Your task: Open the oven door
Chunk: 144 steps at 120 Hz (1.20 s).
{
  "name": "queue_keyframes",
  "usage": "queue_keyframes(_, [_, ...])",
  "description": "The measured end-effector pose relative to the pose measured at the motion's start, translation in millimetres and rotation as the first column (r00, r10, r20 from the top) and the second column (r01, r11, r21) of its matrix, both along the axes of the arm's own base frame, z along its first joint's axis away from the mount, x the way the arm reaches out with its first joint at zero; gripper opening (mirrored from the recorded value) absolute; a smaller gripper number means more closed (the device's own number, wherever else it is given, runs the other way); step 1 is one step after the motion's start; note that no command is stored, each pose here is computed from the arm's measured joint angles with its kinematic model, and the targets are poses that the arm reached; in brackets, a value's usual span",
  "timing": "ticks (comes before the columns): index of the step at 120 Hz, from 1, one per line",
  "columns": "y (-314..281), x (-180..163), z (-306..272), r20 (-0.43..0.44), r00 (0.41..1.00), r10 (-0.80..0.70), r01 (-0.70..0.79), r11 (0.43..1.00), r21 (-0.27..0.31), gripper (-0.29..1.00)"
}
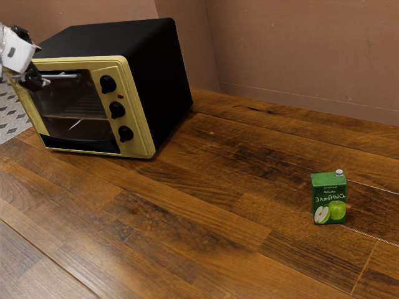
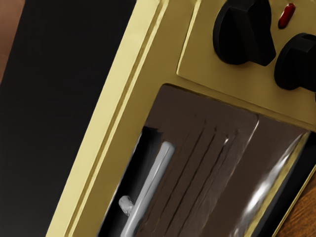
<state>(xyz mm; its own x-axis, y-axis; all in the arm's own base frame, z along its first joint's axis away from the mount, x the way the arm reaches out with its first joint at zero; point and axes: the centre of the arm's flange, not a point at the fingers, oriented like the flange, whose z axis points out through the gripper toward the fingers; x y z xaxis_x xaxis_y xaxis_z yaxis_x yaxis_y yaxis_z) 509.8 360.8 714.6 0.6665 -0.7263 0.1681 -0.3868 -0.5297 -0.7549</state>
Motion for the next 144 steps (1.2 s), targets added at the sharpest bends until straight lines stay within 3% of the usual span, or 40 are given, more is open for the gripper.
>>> queue_keyframes(26, [19,-5,-14,0.014,1.0,0.008,-0.008,1.0,-0.012,0.7])
queue_keyframes(92, [5,41,-49,-0.066,0.995,-0.071,0.075,0.996,0.057,0.7])
queue_keyframes(144, [17,50,-67,-0.082,0.992,-0.1,0.104,0.993,0.053,0.7])
